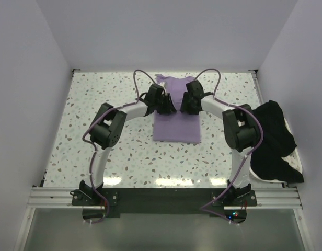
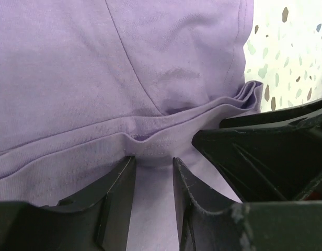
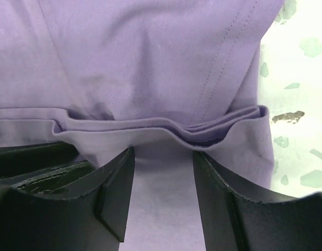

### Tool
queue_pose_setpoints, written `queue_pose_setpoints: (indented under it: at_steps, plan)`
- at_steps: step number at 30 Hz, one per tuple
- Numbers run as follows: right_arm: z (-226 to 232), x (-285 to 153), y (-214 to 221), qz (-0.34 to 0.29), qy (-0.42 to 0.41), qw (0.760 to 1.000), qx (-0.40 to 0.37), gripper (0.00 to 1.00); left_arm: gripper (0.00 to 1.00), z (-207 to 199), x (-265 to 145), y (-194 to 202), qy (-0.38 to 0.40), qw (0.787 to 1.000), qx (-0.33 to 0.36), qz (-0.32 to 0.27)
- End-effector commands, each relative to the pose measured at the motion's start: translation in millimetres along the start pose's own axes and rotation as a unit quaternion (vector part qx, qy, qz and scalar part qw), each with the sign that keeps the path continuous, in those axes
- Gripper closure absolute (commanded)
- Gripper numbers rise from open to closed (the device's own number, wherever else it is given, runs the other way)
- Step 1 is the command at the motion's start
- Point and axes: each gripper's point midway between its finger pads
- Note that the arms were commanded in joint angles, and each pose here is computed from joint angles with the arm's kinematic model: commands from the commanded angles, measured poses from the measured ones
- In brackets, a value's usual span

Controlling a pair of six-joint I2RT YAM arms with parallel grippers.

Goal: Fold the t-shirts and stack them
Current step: Fold the tshirt

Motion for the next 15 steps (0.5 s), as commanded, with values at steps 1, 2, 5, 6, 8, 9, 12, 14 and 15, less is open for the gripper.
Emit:
queue_pose_setpoints:
  at_steps: [1,2,5,6,8,9,12,14,15]
  plan:
    - [-14.2,3.4,19.5,0.017,0.051,0.998,-0.035,0.47,0.60,33.1,-5.1,4.8,-0.061,0.998,-0.015,-0.017]
    - [-13.1,3.7,24.3,0.022,0.053,0.998,-0.039,0.47,0.61,38.4,-10.8,10.2,-0.069,0.997,-0.023,-0.016]
    - [-8.2,1.1,39.0,0.030,0.054,0.997,-0.046,0.47,0.62,50.2,-26.1,16.2,-0.093,0.995,-0.038,-0.028]
    - [-7.0,-0.3,47.9,0.037,0.052,0.997,-0.050,0.47,0.62,51.1,-30.2,18.7,-0.095,0.994,-0.040,-0.030]
    - [1.5,-3.7,59.1,0.044,0.048,0.996,-0.057,0.47,0.62,54.4,-42.6,25.9,-0.098,0.994,-0.042,-0.036]
    - [1.2,-7.4,67.2,0.049,0.048,0.996,-0.057,0.47,0.62,55.4,-46.2,31.0,-0.099,0.994,-0.041,-0.034]
    - [9.6,-12.8,93.4,0.061,0.030,0.996,-0.053,0.47,0.63,59.1,-61.9,43.5,-0.095,0.994,-0.042,-0.039]
    - [21.5,-23.6,100.0,0.055,0.011,0.997,-0.051,0.47,0.63,66.0,-76.4,56.9,-0.093,0.994,-0.043,-0.037]
    - [19.8,-26.2,115.0,0.066,0.010,0.997,-0.049,0.47,0.63,66.8,-81.5,63.4,-0.090,0.994,-0.042,-0.035]
Point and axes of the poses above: each gripper's point midway between its finger pads, its own x axis out along the fingers, its own z axis along the line the jaws close on, y = z × x, and after that the axes turned 11 degrees about -x, right-handed
